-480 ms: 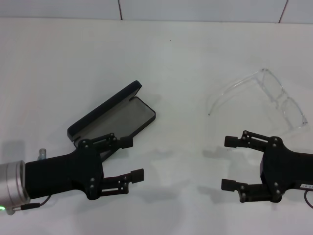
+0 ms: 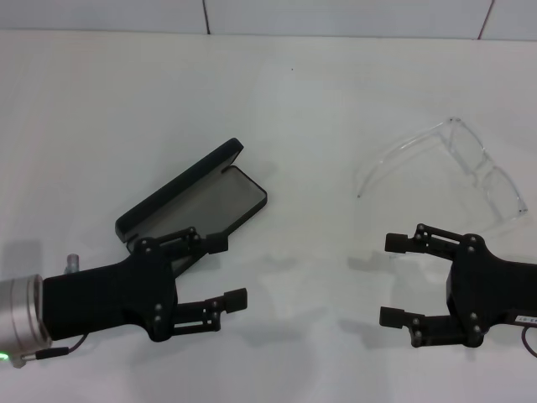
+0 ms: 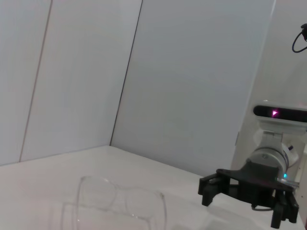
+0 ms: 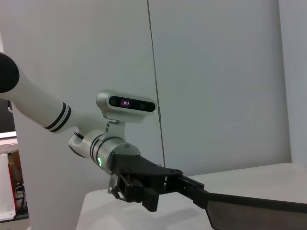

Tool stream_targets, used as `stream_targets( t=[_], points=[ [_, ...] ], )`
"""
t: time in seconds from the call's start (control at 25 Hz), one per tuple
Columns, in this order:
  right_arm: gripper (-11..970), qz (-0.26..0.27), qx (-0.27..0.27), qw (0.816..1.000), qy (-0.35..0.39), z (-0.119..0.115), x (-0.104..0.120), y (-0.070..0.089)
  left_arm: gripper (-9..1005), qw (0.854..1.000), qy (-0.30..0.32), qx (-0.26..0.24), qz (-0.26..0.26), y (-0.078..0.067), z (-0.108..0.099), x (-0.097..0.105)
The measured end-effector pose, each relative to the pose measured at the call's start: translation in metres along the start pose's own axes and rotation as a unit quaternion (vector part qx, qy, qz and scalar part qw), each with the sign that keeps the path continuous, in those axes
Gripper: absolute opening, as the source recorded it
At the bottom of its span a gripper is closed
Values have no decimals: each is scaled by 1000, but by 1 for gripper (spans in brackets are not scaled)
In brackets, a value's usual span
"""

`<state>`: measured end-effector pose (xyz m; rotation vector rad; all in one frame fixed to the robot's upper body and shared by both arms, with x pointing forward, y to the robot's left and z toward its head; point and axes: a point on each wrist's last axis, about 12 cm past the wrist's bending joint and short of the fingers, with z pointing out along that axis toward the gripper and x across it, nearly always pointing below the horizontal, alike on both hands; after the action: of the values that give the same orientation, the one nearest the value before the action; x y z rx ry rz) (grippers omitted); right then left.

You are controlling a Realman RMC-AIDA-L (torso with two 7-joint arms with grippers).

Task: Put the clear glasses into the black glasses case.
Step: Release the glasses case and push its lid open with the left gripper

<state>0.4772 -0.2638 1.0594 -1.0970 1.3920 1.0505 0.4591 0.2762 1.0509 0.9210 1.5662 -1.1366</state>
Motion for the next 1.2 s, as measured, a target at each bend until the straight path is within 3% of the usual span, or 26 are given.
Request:
stream_targets(
  t=[0.2,0.44,0.64,0.8,1.0,1.08,1.2],
  points=[
    [874,-1,2,1000,-2,0,-1,-1,815,999,-28,-18,0,4,-2,-7],
    [874,-3,17,1000,-15,-4,-3,-3,814,996,-58,-49,-40,24,-13,-42],
    [875,-13,30,999,-21,-7,-6,-6,813,991,-1,-109,-81,53,-19,-103],
    [875,-22,40,999,-23,-10,-6,-8,812,984,70,-148,-64,58,-13,-154],
    [875,-26,48,998,-28,-11,-8,-9,811,945,221,-230,-67,57,16,-201],
    [875,-27,51,998,-31,-12,-8,-10,810,921,290,-256,-54,52,33,-212],
    [874,-27,56,998,-33,-13,-8,-10,810,871,379,-312,-24,45,60,-216]
  ],
)
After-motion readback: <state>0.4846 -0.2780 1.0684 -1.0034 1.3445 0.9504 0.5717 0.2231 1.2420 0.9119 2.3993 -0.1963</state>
